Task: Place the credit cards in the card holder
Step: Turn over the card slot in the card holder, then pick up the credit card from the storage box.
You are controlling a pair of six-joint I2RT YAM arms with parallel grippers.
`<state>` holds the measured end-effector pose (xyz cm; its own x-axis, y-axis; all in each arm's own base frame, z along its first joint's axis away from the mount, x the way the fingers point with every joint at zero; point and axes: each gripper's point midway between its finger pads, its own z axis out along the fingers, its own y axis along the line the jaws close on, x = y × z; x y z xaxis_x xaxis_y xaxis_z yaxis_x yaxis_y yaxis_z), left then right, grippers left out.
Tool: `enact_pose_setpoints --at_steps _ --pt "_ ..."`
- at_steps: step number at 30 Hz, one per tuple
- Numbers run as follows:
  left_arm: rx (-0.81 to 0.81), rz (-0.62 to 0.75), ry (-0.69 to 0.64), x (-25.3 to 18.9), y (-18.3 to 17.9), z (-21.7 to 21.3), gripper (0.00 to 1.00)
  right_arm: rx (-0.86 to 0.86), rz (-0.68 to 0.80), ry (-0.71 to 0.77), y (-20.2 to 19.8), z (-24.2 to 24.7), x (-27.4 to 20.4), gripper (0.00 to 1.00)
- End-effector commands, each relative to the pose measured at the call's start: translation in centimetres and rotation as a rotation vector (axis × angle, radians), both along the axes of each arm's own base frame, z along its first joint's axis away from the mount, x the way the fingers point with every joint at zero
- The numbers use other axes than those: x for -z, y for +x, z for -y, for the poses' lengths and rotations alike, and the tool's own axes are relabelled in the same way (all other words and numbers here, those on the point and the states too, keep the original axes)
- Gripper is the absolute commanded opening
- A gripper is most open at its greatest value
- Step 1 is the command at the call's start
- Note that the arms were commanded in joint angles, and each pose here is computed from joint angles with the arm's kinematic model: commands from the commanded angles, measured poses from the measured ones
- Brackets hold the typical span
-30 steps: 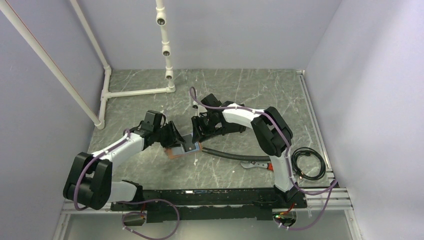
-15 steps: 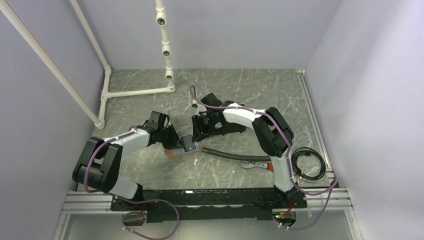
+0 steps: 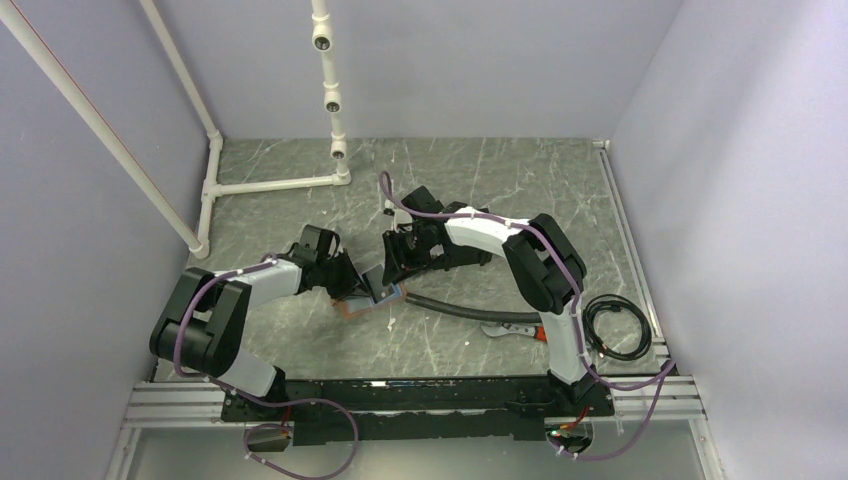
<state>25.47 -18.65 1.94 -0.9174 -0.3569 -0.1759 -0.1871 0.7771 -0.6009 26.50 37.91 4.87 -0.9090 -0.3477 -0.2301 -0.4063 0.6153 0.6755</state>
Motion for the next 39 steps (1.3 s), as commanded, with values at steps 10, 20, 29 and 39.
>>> enact_pose_setpoints --at_steps 10,20,29,39 --pt "-0.007 0.029 0.007 -1.7 -0.1 -0.3 0.28 -0.049 0.040 0.139 -0.8 -3.0 -4.3 0.38" --pt "-0.176 0.122 0.103 -8.6 -2.2 -4.2 0.50 -0.101 0.012 0.239 -1.5 -7.2 -5.5 0.46" --pt "-0.376 0.346 0.199 -15.4 -3.7 -9.5 0.59 -0.128 -0.106 0.406 -2.5 -8.8 -7.4 0.56" --pt "-0.172 0.306 0.017 -14.6 -0.8 -3.6 0.77 0.175 0.301 -0.091 7.5 7.4 -8.3 0.75"
